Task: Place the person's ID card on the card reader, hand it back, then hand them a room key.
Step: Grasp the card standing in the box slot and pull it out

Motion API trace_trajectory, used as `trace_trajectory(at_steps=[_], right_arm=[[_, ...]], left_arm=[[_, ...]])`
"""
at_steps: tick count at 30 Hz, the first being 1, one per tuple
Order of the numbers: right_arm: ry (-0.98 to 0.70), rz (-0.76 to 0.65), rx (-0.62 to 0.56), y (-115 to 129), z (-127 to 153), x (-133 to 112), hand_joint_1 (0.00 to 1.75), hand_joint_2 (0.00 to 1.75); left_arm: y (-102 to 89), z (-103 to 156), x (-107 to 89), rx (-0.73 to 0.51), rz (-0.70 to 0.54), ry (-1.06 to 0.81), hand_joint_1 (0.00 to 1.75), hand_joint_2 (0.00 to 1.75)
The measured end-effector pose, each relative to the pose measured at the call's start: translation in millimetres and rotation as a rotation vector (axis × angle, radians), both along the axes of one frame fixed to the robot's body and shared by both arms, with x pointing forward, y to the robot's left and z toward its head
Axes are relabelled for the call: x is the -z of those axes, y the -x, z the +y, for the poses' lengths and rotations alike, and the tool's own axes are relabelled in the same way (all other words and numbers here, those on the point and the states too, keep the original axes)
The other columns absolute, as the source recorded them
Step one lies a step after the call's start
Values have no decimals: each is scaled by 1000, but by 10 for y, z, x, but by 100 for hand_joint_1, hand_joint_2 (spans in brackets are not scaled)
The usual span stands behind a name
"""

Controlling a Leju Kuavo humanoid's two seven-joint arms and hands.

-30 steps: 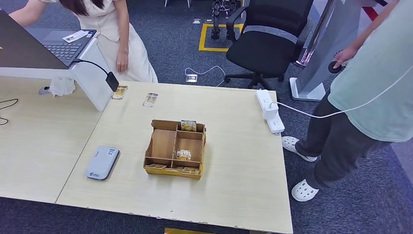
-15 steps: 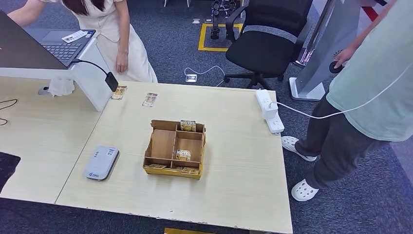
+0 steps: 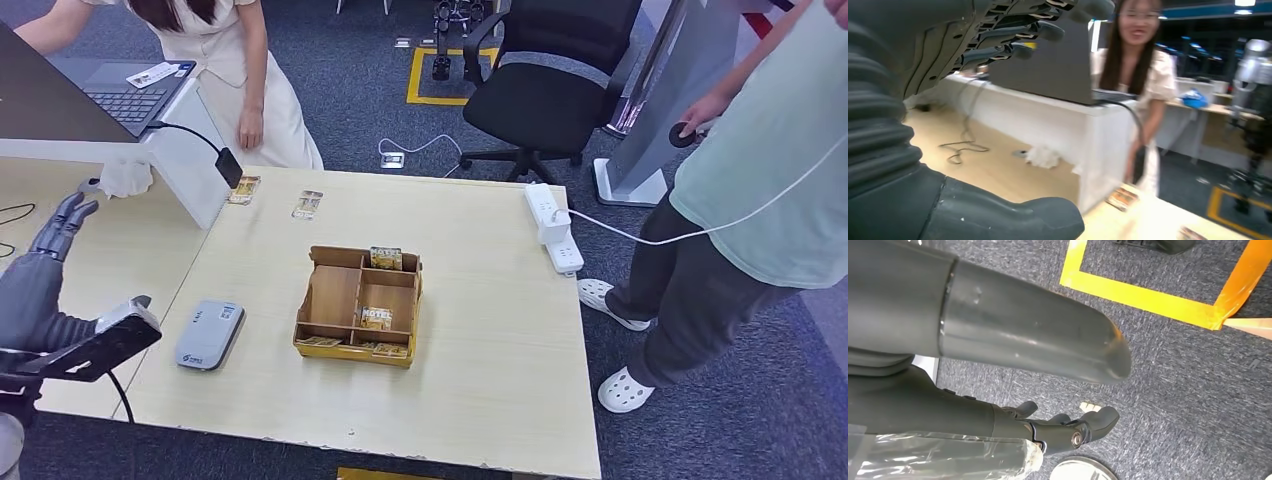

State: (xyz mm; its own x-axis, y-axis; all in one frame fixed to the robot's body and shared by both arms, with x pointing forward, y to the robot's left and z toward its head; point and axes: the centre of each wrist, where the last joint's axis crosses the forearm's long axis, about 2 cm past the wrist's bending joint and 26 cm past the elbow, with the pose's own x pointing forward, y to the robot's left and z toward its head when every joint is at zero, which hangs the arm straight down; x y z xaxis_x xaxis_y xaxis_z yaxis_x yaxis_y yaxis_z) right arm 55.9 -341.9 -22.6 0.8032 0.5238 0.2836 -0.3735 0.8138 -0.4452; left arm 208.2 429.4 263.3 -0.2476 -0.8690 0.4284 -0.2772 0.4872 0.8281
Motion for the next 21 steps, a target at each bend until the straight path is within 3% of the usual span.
trace_trajectory(at_steps=[12, 21], right_arm=[[9, 25, -40, 54, -20, 76, 0, 0], [3, 33, -75, 56, -15, 134, 0, 0]], left_arm=[[-287, -634, 35, 378, 69, -204, 0, 175], [-337, -1092, 298, 583, 168, -351, 0, 175]])
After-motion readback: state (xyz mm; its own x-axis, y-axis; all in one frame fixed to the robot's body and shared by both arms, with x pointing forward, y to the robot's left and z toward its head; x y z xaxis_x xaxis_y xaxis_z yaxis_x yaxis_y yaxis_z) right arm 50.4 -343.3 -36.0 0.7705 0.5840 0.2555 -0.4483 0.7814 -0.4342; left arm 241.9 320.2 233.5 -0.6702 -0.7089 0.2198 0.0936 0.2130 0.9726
